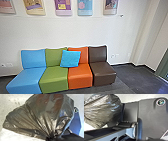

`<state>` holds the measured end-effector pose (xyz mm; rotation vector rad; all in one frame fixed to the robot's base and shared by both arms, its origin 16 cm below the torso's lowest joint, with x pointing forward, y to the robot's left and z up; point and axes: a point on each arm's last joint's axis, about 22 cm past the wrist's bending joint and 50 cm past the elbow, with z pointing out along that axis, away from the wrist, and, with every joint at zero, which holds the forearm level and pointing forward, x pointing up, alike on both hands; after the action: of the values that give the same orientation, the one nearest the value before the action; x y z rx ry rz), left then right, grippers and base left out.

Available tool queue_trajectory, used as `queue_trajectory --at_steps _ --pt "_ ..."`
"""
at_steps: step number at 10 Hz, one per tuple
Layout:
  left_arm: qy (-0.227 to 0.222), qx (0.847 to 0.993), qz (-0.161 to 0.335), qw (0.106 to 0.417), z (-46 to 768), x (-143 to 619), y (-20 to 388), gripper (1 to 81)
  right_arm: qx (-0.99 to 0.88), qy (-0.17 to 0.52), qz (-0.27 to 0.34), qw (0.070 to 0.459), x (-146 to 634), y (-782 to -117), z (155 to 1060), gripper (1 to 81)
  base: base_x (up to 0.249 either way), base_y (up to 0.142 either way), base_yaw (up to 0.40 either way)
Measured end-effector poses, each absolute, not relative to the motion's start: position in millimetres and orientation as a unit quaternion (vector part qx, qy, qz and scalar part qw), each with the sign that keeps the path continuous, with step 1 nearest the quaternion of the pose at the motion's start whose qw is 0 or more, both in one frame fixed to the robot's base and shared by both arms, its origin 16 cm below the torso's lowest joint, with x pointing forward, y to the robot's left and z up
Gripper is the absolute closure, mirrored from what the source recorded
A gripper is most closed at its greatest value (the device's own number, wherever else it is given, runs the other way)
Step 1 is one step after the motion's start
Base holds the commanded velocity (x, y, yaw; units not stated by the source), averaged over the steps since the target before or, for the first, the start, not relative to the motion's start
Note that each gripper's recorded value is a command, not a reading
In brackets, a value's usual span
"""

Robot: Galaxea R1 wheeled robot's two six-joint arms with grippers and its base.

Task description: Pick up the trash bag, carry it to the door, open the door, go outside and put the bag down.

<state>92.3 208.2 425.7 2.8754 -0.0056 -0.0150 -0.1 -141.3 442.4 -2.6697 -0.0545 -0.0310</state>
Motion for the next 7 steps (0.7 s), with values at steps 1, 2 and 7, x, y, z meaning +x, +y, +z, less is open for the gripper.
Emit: queue_trajectory --at_steps 1,2,7 --pt "-0.002 0.991 -0.007 0.132 425.5 91.2 208.7 81.1 -0.972 -0.020 -0.011 0.233 -0.2 -141.4 442.1 1.0 0.000 0.000 0.000" --pt "-0.002 0.991 -0.005 0.132 425.7 92.7 208.5 81.1 -0.972 -0.020 -0.011 0.232 0.0 -141.9 442.0 1.0 0.000 0.000 0.000" --pt "-0.014 0.991 -0.004 0.132 425.6 92.3 208.6 81.1 -0.976 -0.020 -0.011 0.218 -0.5 -147.5 436.4 1.0 0.000 0.000 0.000"
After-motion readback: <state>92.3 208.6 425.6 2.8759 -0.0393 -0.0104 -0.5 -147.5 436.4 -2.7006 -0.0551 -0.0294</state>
